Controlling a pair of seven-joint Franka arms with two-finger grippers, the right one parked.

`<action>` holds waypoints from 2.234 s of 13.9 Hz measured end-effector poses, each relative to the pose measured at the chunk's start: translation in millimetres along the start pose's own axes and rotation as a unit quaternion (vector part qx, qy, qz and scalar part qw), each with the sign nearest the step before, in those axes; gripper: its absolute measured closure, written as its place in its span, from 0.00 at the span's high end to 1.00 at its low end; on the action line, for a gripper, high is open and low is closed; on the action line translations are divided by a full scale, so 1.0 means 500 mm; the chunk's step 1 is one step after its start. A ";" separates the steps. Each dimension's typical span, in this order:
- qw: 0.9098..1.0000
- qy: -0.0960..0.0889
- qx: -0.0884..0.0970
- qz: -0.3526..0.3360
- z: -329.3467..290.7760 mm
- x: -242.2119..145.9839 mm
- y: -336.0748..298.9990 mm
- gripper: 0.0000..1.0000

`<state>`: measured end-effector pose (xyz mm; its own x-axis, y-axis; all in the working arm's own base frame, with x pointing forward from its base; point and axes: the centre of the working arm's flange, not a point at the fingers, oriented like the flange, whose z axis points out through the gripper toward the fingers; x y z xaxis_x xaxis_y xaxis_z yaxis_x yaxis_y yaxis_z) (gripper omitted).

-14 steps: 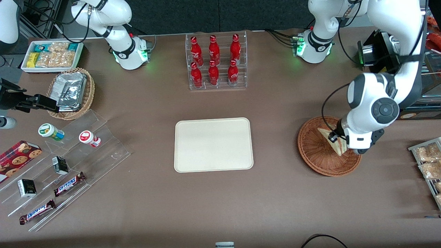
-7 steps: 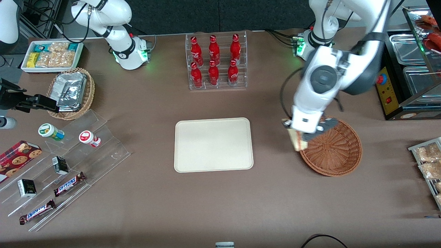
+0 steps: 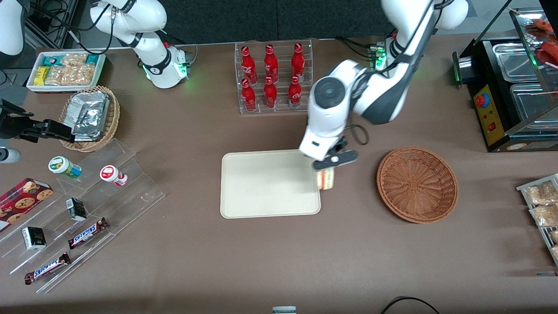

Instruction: Place sandwich from basket to tray

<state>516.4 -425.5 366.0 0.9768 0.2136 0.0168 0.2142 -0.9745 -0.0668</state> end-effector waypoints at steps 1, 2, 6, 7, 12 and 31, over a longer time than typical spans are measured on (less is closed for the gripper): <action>1.000 -0.001 0.001 0.006 0.027 0.002 0.030 0.19; 1.000 -0.002 0.001 0.009 0.056 0.006 0.056 0.19; 1.000 0.000 -0.013 0.017 0.163 0.019 0.122 0.19; 1.000 0.004 -0.021 0.019 0.178 0.019 0.134 0.19; 0.999 0.003 -0.021 0.033 0.224 -0.008 0.179 0.19; 0.999 0.011 -0.019 -0.035 0.064 0.012 0.178 0.94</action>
<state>541.1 -508.6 328.1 0.9592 0.2799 0.0411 0.2811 -0.9593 -0.0273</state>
